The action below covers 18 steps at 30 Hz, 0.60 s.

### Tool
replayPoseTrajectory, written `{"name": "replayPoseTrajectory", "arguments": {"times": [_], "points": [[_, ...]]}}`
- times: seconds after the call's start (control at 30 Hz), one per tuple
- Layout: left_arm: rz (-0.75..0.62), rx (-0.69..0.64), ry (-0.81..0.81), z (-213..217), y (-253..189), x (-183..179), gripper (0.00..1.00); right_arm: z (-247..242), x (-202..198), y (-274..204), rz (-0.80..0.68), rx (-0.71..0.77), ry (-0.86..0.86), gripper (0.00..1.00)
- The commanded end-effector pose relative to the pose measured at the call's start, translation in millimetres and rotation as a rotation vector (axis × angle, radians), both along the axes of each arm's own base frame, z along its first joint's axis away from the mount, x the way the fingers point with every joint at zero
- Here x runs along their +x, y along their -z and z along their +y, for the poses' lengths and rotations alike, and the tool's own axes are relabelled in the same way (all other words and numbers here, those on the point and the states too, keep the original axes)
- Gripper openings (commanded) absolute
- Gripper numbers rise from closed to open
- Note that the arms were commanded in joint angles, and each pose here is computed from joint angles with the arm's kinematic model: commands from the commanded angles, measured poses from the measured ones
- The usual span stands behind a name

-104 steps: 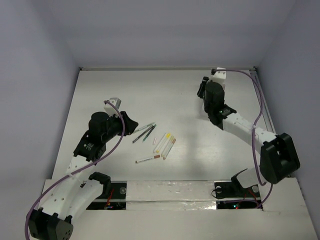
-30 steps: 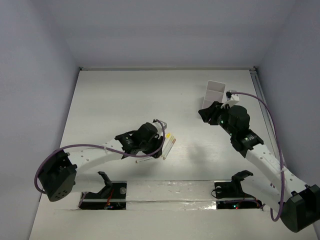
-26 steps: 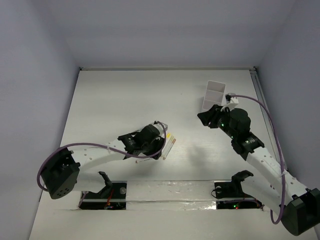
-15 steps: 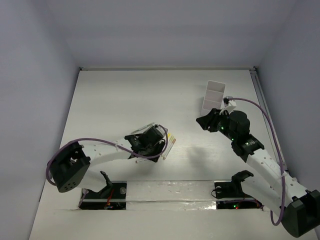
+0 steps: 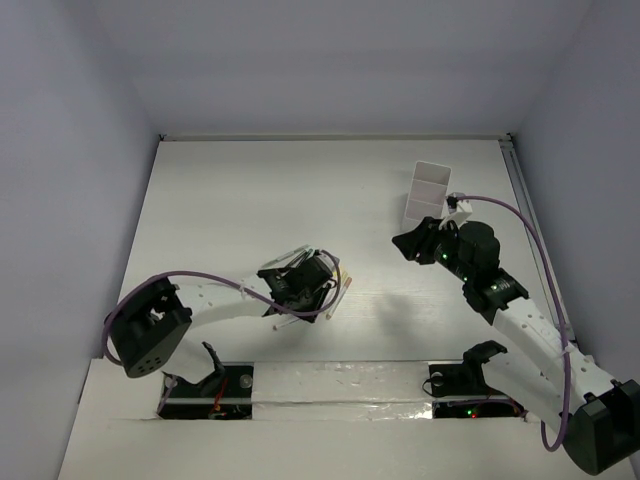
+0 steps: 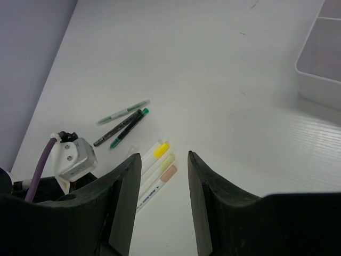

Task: Sort the stationery into containers
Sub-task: Pick up the pen from the center of the board.

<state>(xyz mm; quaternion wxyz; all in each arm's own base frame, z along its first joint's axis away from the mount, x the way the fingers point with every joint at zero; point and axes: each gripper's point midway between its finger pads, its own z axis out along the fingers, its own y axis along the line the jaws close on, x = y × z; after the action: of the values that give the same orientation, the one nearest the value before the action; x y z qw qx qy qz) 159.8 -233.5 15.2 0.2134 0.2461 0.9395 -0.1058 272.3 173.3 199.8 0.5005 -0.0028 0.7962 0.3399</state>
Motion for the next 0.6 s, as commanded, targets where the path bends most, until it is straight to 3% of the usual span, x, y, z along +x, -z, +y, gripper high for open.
{"name": "replayPoseTrajectory", "arguments": {"times": [0.0, 0.17, 0.33, 0.43, 0.57], "points": [[0.044, 0.052, -0.008, 5.9, 11.9, -8.6, 0.28, 0.1, 2.0, -8.7, -0.038, -0.003, 0.005, 0.46], [0.082, 0.079, 0.005, 6.8, 20.6, -18.4, 0.16, -1.6, 3.4, -8.9, -0.037, -0.009, 0.017, 0.46], [0.102, 0.081, -0.003, 6.2, 22.1, -21.3, 0.11, -3.3, 4.9, -14.6, -0.048, -0.007, 0.029, 0.46], [0.123, 0.084, -0.002, 5.8, 23.8, -24.4, 0.0, -4.8, 6.3, -18.3, -0.06, -0.01, 0.038, 0.46], [0.137, 0.056, -0.005, 2.9, 15.9, -28.0, 0.0, -3.0, 6.6, -16.6, -0.052, -0.011, 0.029, 0.46]]}}
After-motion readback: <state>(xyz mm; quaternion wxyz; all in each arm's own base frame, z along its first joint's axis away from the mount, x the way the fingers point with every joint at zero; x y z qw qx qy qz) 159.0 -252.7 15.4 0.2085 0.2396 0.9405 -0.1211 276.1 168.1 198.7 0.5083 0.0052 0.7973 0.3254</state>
